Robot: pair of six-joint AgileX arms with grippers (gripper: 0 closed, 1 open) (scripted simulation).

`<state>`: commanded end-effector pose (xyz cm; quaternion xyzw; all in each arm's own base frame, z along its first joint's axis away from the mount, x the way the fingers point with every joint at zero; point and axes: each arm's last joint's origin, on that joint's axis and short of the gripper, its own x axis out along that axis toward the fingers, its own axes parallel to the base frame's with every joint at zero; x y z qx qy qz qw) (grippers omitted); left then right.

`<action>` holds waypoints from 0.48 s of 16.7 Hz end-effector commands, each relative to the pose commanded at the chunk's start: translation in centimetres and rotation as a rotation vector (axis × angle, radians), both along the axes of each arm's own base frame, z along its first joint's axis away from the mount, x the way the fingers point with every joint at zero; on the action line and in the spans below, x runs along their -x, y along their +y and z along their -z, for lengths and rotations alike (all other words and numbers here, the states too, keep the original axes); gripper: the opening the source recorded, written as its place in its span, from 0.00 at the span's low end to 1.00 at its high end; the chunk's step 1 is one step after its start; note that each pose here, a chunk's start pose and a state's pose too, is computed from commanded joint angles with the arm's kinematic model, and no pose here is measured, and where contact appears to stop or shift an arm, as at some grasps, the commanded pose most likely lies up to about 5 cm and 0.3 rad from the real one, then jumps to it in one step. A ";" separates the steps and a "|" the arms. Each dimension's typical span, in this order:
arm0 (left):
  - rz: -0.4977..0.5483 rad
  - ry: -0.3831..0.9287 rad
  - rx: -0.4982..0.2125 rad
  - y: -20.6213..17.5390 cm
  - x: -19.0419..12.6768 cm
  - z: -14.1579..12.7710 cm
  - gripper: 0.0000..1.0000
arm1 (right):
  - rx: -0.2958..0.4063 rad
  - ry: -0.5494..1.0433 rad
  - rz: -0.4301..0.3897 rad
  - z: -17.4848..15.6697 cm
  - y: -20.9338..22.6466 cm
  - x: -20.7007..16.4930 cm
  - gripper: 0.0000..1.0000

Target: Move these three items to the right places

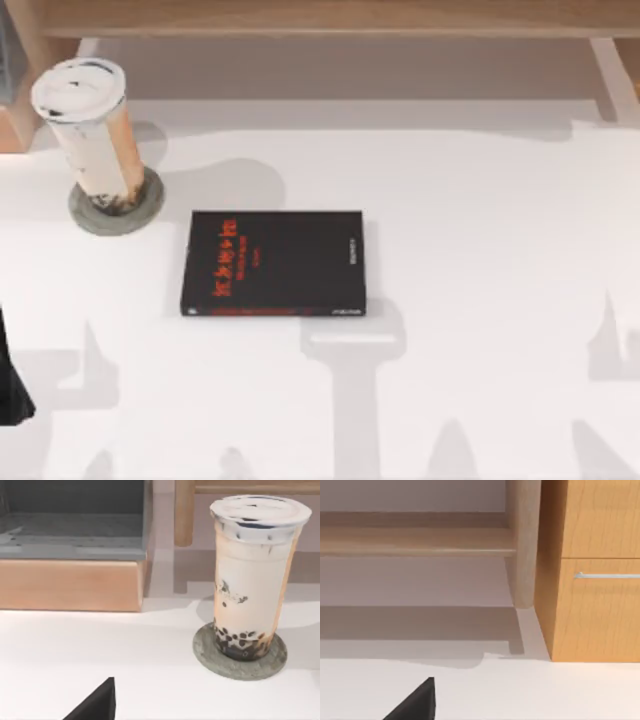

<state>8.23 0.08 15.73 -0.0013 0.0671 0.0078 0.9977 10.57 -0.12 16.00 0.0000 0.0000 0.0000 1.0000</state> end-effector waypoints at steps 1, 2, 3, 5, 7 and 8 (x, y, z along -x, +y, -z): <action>0.000 0.000 0.000 0.0 0.0 0.0 1.00 | 0.000 0.000 0.000 0.0 0.0 0.0 1.00; 0.001 -0.007 0.001 0.0 0.0 -0.3 1.00 | 0.000 0.000 0.000 0.0 0.0 0.0 1.00; 0.003 -0.020 0.002 0.0 0.1 -1.0 1.00 | 0.000 0.000 0.000 0.0 0.0 0.0 1.00; 0.007 -0.058 0.005 0.1 0.3 -3.1 1.00 | 0.000 0.000 0.000 0.0 0.0 0.0 1.00; 0.010 -0.098 0.007 0.2 0.2 -5.9 1.00 | 0.000 0.000 0.000 0.0 0.0 0.0 1.00; 0.012 -0.114 0.007 0.3 -0.1 -7.6 1.00 | 0.000 0.000 0.000 0.0 0.0 0.0 1.00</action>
